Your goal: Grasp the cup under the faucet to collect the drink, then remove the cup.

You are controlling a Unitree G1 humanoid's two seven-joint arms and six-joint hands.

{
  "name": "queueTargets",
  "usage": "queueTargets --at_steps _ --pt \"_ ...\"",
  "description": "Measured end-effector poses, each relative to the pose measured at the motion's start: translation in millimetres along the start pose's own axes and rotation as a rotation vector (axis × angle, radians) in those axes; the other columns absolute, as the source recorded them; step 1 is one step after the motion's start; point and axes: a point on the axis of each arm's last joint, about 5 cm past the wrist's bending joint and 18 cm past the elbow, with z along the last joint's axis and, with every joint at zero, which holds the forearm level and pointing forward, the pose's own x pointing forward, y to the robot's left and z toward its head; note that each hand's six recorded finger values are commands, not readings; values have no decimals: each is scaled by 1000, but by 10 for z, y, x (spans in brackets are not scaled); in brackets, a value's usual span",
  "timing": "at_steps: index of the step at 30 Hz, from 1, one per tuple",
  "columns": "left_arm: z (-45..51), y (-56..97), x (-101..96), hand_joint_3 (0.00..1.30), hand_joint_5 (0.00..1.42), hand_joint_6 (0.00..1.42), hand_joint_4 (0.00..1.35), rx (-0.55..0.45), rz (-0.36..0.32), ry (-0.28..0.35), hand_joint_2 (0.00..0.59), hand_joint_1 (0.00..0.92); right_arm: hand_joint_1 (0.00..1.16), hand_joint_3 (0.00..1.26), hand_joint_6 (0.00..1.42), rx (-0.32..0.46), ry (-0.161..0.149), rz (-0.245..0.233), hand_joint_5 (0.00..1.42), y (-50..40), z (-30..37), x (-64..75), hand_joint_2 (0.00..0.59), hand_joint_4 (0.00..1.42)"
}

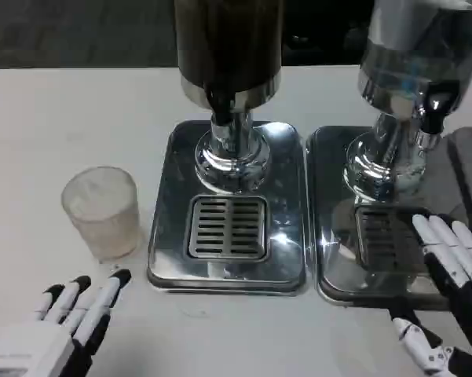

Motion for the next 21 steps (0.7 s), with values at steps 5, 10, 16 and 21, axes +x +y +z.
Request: queueTargets --at_steps 5,10,16,21 --pt "0 -1 -4 0 0 0 0 -1 -1 1 104 0 206 0 0 26 -2 -7 0 -11 -16 11 506 0" --pt "-2 3 -3 0 0 0 0 -6 2 1 104 0 214 0 0 27 -3 -8 0 -27 -35 13 507 0" --pt "-6 13 -2 0 0 0 0 -28 33 0 51 0 222 0 0 32 -3 -7 0 -20 -30 11 507 0" --pt "-38 14 9 0 0 0 0 -36 128 -34 40 0 248 0 0 55 -5 -10 0 8 -3 15 498 0"
